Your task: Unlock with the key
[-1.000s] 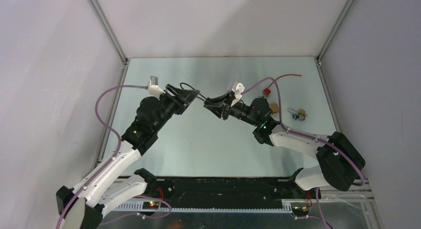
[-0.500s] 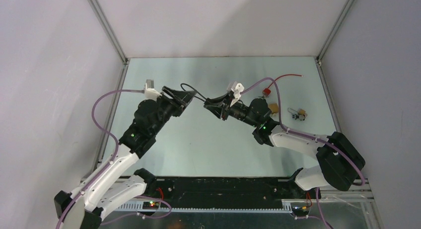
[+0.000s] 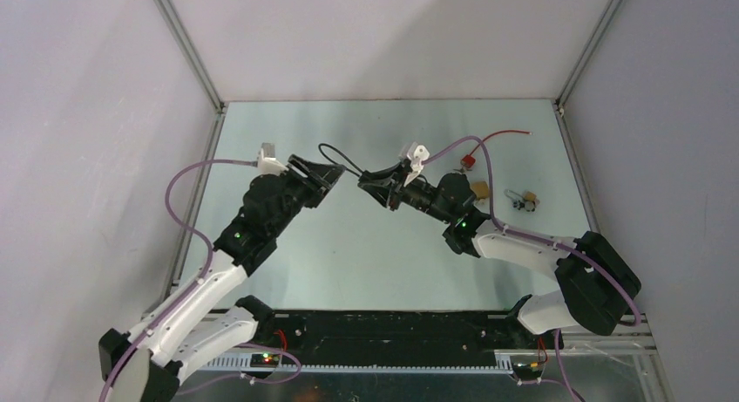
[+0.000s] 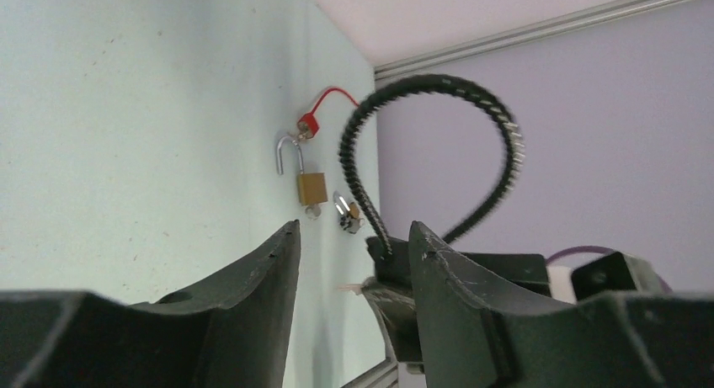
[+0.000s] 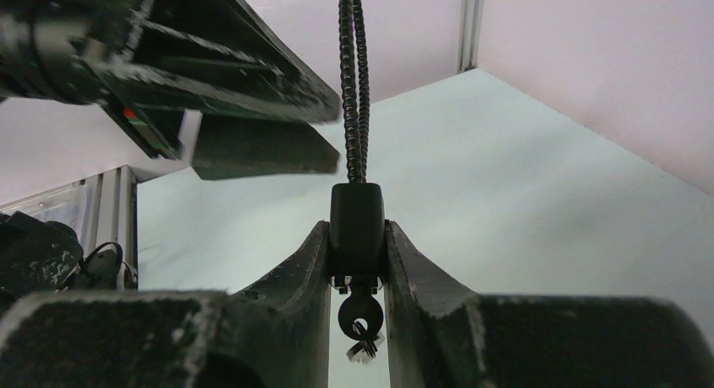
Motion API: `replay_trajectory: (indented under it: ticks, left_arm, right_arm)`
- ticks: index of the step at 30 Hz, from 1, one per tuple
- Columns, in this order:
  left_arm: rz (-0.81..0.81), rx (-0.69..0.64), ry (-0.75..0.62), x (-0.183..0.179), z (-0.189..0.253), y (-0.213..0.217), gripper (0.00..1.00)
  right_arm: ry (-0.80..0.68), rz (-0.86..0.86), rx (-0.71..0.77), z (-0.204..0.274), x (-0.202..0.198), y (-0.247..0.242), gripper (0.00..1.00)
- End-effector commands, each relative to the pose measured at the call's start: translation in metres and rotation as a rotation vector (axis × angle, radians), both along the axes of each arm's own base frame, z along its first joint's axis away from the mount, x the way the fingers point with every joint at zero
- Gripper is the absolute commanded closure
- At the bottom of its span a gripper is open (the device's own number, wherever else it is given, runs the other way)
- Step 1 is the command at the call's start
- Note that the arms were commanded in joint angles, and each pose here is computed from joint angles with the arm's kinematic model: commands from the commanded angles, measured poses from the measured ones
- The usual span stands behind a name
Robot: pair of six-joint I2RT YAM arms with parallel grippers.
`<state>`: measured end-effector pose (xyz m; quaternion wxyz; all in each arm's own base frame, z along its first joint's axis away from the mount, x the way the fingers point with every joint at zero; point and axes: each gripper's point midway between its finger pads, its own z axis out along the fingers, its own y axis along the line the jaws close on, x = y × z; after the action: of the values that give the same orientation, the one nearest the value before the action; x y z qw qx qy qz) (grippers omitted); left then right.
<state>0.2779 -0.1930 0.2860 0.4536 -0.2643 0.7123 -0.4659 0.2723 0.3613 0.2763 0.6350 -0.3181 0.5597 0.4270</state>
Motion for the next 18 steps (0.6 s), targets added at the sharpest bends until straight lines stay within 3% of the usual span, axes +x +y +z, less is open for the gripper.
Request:
replay_trajectory:
  ticks: [1, 7, 9, 12, 14, 18]
  left_arm:
    - [-0.028, -0.026, -0.056, 0.008, 0.025, -0.01, 0.47]
    - [-0.042, -0.041, -0.065, 0.014, 0.03, -0.019, 0.53]
    - [-0.043, -0.045, -0.06, 0.015, 0.029, -0.021, 0.61]
    - [-0.032, -0.047, -0.069, 0.016, 0.033, -0.019, 0.86]
    - [-0.007, -0.037, -0.09, 0.017, 0.039, -0.013, 0.93]
    - [0.069, -0.024, -0.134, 0.021, 0.053, 0.008, 0.96]
  right_arm:
    - [-0.063, 0.015, 0.08, 0.033, -0.01, 0.0, 1.0]
    - [-0.06, 0.035, 0.082, 0.032, -0.014, 0.004, 1.0]
    - [-0.058, 0.04, 0.078, 0.031, -0.016, 0.004, 1.0]
    - [-0.046, 0.047, 0.046, 0.024, -0.018, 0.006, 1.0]
    - [-0.042, 0.048, 0.023, 0.016, -0.021, 0.005, 1.0]
    - [-0.02, 0.046, -0.03, -0.003, -0.025, -0.001, 1.0]
